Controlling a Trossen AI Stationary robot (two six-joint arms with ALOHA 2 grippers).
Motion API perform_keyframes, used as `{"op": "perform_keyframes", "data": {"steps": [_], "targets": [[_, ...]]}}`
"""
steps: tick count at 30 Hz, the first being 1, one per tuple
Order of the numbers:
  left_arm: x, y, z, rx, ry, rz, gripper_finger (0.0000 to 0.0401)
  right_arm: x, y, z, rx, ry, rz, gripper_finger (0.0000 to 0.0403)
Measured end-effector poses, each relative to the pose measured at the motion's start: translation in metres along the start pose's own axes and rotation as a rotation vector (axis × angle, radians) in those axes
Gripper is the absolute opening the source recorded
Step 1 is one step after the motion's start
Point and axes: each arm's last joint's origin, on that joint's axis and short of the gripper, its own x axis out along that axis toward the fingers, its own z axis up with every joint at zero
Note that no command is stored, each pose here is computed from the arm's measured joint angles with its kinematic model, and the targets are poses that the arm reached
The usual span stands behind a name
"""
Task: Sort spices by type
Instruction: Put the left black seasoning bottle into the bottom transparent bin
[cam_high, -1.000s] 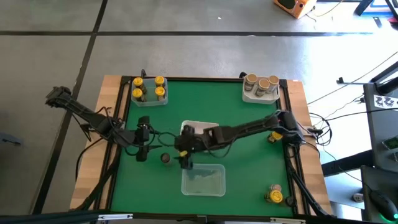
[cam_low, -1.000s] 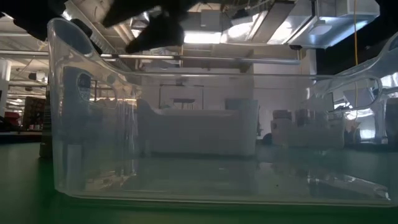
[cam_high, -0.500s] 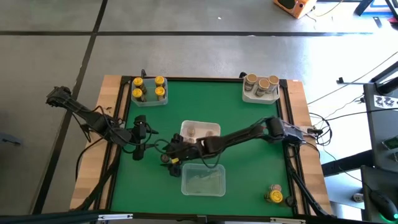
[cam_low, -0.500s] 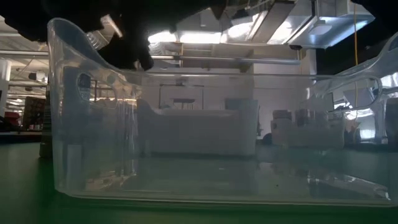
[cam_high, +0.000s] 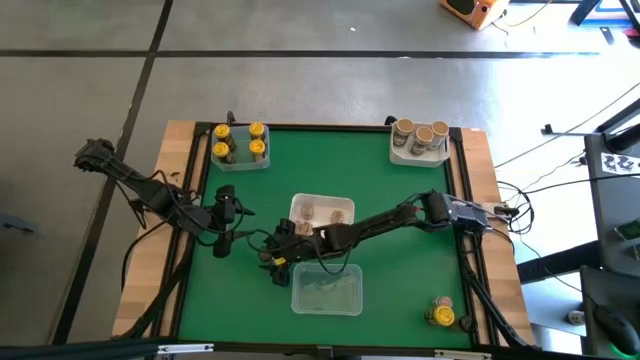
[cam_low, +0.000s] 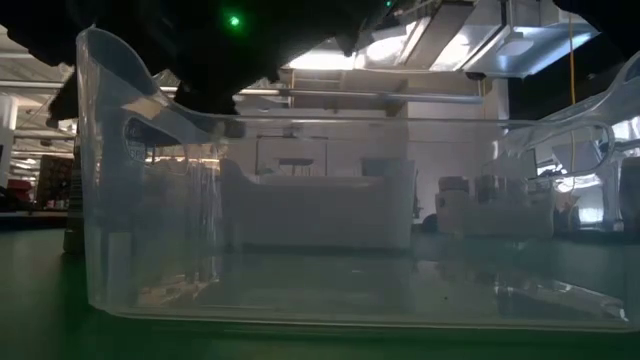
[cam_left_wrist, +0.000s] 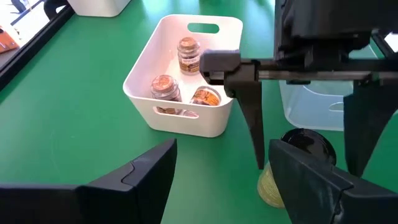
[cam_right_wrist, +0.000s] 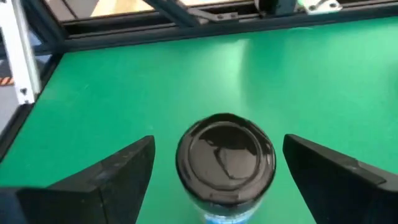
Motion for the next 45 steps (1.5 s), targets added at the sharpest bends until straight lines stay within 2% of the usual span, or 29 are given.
{"op": "perform_keyframes", "data": {"steps": [4, 7, 16, 22, 27, 35, 39, 45], "targets": [[0.0, 0.0, 0.0, 0.0, 0.0, 0.001, 0.0251, 0.005, -0.001, -0.006, -0.002, 0.002, -0.025, 0.0353], [0.0, 0.0, 0.0, 0.001, 0.001, 0.002, 0.0251, 0.004, -0.001, -0.004, -0.006, -0.008, -0.025, 0.0338], [0.0, 0.0, 0.0, 0.0, 0.0, 0.002, 0.0251, 0.005, -0.003, -0.005, -0.03, -0.002, -0.052, 0.0206], [0.0, 0.0, 0.0, 0.003, 0.0, 0.002, 0.0251, -0.004, 0.004, 0.004, -0.089, -0.009, -0.03, 0.0204], [0.0, 0.0, 0.0, 0.009, 0.0, 0.002, 0.0251, -0.044, 0.028, 0.04, -0.125, -0.048, -0.004, 0.0204], [0.0, 0.0, 0.0, 0.01, -0.001, 0.002, 0.0251, -0.114, 0.059, 0.067, -0.165, -0.033, -0.049, 0.0204], [0.0, 0.0, 0.0, 0.009, -0.002, 0.002, 0.0251, -0.141, 0.07, 0.064, -0.171, 0.041, -0.113, 0.0204], [0.0, 0.0, 0.0, 0.015, -0.002, 0.002, 0.0251, -0.166, 0.083, 0.05, -0.099, 0.169, -0.136, 0.0204]]}}
